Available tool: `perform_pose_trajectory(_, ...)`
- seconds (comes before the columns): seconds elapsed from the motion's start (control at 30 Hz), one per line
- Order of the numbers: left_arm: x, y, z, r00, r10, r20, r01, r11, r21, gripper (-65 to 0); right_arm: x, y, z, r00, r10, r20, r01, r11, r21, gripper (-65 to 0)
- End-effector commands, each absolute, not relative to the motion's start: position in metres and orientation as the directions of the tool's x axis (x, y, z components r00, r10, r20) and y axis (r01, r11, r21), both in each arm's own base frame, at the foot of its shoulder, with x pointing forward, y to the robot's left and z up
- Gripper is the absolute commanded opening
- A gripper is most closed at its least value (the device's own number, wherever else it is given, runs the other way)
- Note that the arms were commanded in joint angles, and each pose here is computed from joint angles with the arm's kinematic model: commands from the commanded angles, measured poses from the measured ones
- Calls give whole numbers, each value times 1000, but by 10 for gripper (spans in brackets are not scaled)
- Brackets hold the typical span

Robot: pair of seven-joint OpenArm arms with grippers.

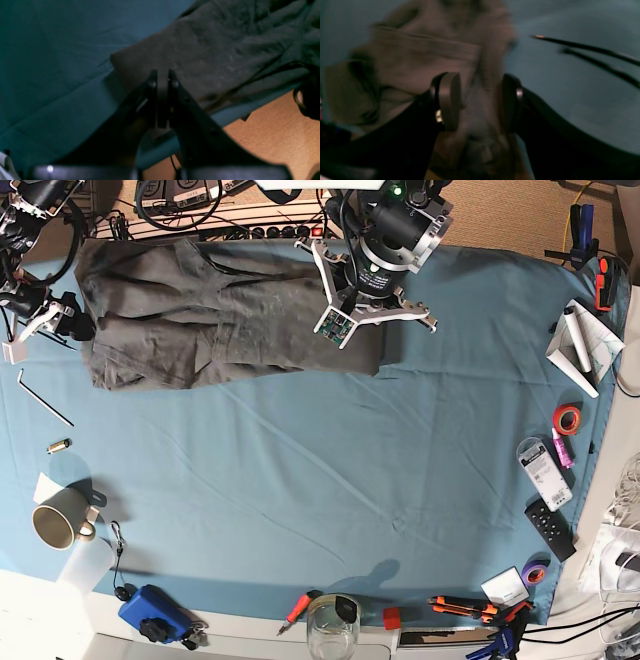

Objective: Fold the T-shirt properly

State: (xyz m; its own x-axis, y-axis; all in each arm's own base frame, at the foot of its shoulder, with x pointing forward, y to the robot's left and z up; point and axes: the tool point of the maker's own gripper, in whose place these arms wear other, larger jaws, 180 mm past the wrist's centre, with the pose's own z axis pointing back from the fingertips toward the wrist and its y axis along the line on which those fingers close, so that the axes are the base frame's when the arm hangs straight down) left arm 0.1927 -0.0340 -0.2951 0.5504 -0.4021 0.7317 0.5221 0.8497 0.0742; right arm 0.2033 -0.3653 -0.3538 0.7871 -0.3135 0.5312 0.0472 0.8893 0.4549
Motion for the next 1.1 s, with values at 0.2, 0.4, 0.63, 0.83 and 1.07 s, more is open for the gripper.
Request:
perform_pose_trajectory(0.2,195,-38,-286,535,-377,755,512,856,65,-650,207,-370,-351,783,-318,534,46,886,461,-379)
perform_pose_trajectory(0.4,195,-38,-286,536,-377,756,513,856,63,-650,199,-342,-383,857,-280,432,25,861,507,-379)
perform_pose_trajectory(0.63,194,-41,-286,538,-367,759,520,853,44,-650,197,-329,-391,883,-243,402,1,857,515,-371)
perform_pose_trajectory(0.83,194,-41,-286,537,-366,760,520,853,44,-650,197,-329,-391,884,-242,401,1,858,514,-371)
perform_pose_trajectory(1.07,194,-42,-285,536,-364,762,521,853,41,-650,197,-330,-391,884,-240,401,2,860,511,-371)
